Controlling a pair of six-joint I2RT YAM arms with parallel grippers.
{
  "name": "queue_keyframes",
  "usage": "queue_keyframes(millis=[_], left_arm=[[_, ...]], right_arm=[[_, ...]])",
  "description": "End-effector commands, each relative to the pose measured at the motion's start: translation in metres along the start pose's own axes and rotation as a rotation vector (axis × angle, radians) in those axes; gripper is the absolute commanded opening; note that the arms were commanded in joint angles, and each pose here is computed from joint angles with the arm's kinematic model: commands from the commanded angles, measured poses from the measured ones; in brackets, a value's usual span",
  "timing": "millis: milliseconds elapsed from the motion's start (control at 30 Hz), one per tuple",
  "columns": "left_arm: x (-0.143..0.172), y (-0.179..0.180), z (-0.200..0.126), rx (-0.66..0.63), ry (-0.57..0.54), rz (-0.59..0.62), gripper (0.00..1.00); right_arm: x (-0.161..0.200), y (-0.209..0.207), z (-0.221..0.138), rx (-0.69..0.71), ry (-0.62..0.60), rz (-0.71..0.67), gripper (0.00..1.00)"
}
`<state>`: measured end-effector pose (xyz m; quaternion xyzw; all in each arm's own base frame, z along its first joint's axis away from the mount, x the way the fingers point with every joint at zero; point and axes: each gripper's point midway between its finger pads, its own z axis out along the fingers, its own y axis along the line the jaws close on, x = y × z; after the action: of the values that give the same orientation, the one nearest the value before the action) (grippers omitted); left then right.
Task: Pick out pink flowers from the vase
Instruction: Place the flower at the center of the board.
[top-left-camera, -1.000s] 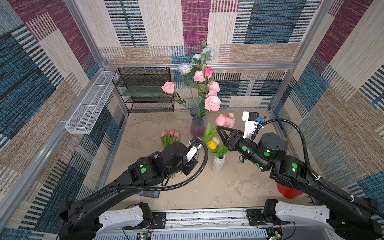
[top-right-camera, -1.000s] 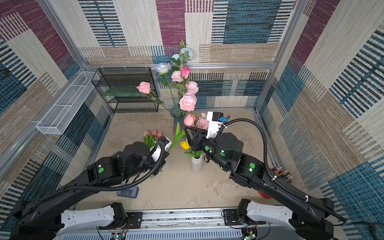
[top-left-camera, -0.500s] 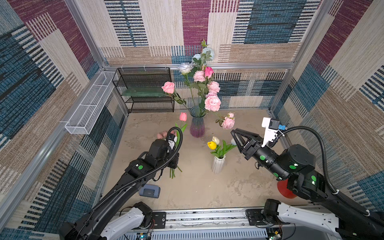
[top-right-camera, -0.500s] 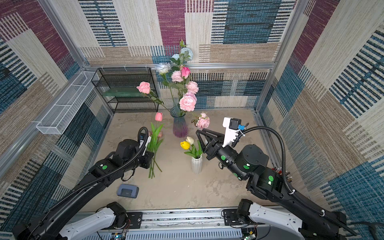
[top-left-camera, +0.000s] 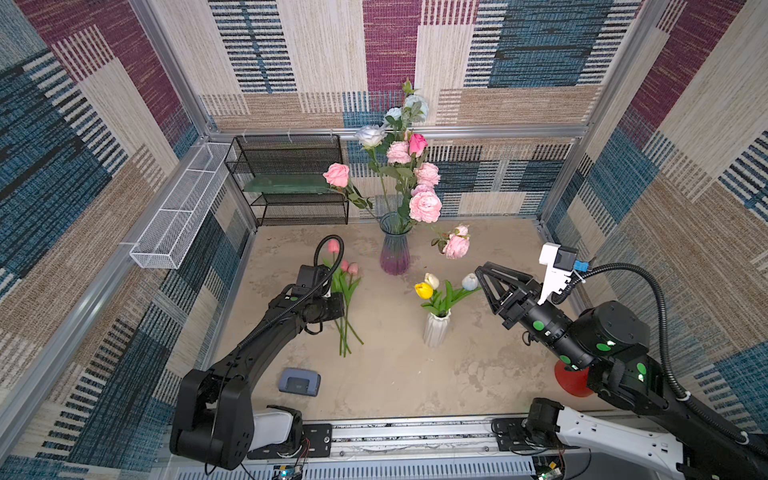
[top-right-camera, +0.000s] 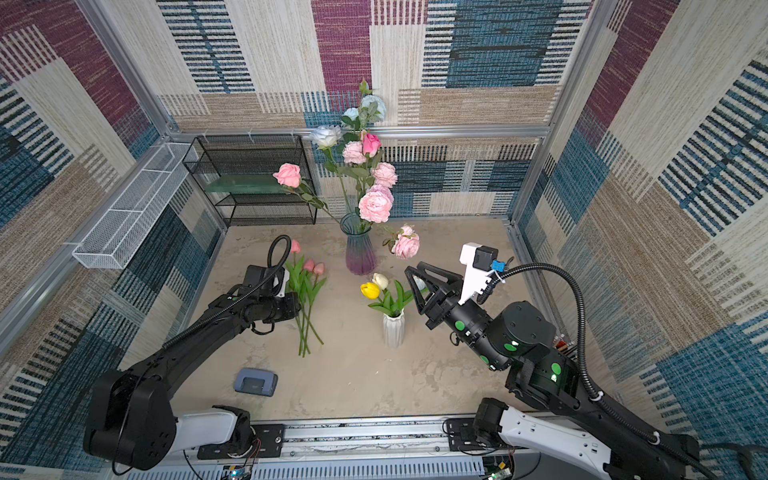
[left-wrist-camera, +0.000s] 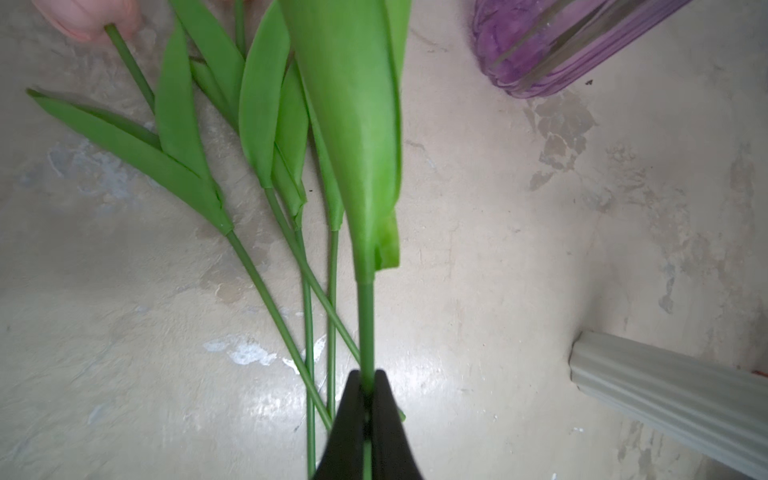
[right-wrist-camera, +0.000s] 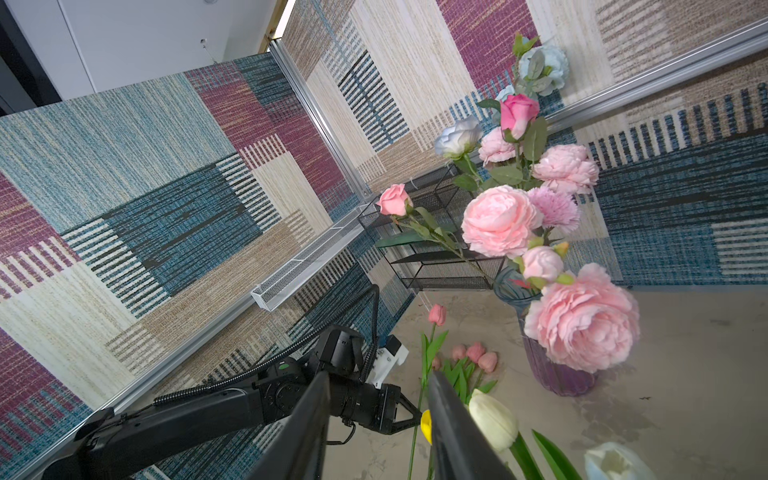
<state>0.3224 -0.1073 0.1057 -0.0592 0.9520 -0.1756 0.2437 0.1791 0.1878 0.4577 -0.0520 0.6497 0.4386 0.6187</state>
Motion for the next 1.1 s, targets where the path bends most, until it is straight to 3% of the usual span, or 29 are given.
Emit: queue_keyframes(millis=[0,600,900,1067], left_arm=[[-0.008,0.003,0.011,0.016,-0.006,-0.088,0.0],[0.009,0.03,0.056,-0.023,0.124,-0.253,0.0],[0.008,0.027,0.048,-0.01,0.117,-0.264,0.21],[0.005,0.02,0.034,0.014,0.096,-0.265,0.26]], right_arm=[[-0.005,-0.004,-0.003,0.019,-0.025,-0.024,0.41],[0.003,-0.019,-0.005,0.076,-0.021,-0.05,0.44],[0.003,-0.026,-0.009,0.108,-0.013,-0.06,0.44],[0.004,-0.031,-0.015,0.134,0.002,-0.059,0.45]])
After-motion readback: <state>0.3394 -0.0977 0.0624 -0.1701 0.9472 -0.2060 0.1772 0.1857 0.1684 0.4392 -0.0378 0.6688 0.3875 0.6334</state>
